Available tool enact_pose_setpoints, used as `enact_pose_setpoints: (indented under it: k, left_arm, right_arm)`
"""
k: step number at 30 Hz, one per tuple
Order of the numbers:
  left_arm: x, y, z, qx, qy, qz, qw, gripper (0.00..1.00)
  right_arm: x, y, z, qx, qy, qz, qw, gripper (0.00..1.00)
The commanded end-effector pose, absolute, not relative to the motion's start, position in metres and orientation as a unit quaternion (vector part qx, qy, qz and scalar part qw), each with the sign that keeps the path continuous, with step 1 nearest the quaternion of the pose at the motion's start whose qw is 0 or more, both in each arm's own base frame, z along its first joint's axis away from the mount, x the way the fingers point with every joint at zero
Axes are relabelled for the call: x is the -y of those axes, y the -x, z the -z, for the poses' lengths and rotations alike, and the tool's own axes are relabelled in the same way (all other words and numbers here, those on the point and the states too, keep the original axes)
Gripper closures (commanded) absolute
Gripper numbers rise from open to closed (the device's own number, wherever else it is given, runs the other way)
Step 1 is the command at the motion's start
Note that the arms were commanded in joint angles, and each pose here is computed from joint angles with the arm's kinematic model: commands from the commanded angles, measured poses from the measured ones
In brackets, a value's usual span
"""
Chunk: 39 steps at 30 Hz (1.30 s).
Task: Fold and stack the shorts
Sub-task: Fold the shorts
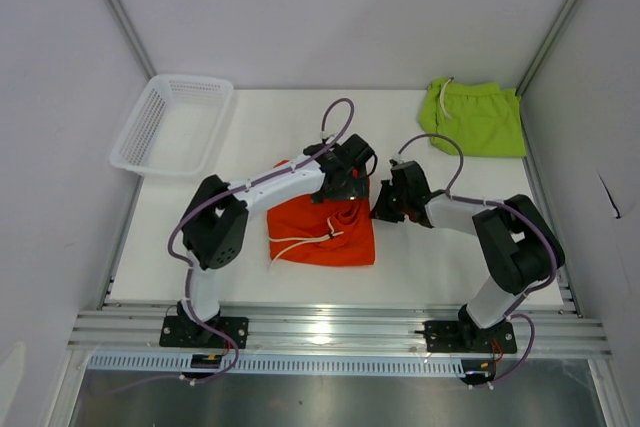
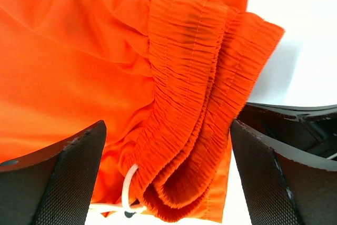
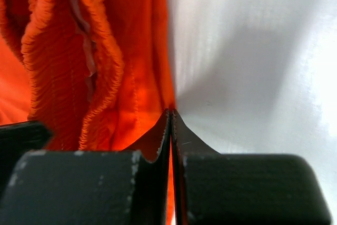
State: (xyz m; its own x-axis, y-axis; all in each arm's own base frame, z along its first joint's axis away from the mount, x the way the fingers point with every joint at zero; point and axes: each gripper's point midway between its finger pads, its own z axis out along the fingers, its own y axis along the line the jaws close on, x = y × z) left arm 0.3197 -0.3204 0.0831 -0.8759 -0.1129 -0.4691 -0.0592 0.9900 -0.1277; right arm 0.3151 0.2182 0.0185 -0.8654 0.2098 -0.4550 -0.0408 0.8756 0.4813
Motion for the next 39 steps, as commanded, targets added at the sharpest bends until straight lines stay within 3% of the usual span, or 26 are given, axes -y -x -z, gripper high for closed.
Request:
enact_pose_setpoints:
  k: [1, 6, 12, 15, 16, 18, 25, 31, 39]
  left_arm:
    - [0.325, -0.327, -0.139, -0.949, 0.045, 0.1, 0.295, 0.01]
    - [0.307, -0.322, -0.206, -0.93, 0.029, 0.142, 0.339, 0.01]
    - [0.282, -0.308, -0.245, -0.905, 0.007, 0.198, 0.377, 0.01]
    - [0.282, -0.297, -0.235, -0.9, -0.005, 0.223, 0.375, 0.01]
    - [0.278, -0.289, -0.212, -0.91, -0.008, 0.213, 0.356, 0.01]
    - [0.283, -0.289, -0.202, -0.91, -0.007, 0.222, 0.351, 0.01]
    - [0.301, -0.282, -0.149, -0.927, -0.017, 0.198, 0.318, 0.01]
    - [0.318, -0.29, -0.137, -0.932, -0.016, 0.185, 0.312, 0.01]
    - [0.328, -0.301, -0.122, -0.937, -0.013, 0.164, 0.31, 0.01]
  right_arm:
    - [-0.203, -0.308, -0.017, -0.938, -0.058, -0.229, 0.253, 1.0]
    - [-0.194, -0.314, -0.032, -0.931, -0.068, -0.234, 0.272, 0.98]
    - [-0.193, -0.318, -0.058, -0.906, -0.076, -0.294, 0.294, 0.72]
    - [-0.194, -0.325, -0.071, -0.89, -0.08, -0.34, 0.294, 0.57]
    - [-0.192, -0.328, -0.076, -0.884, -0.084, -0.353, 0.295, 0.44]
    - [-0.197, -0.328, -0.086, -0.868, -0.087, -0.391, 0.294, 0.31]
    - [-0.212, -0.34, -0.094, -0.847, -0.094, -0.447, 0.272, 0.26]
    - [-0.22, -0.356, -0.086, -0.852, -0.097, -0.447, 0.256, 0.27]
    - [-0.235, -0.371, -0.071, -0.852, -0.101, -0.456, 0.235, 0.48]
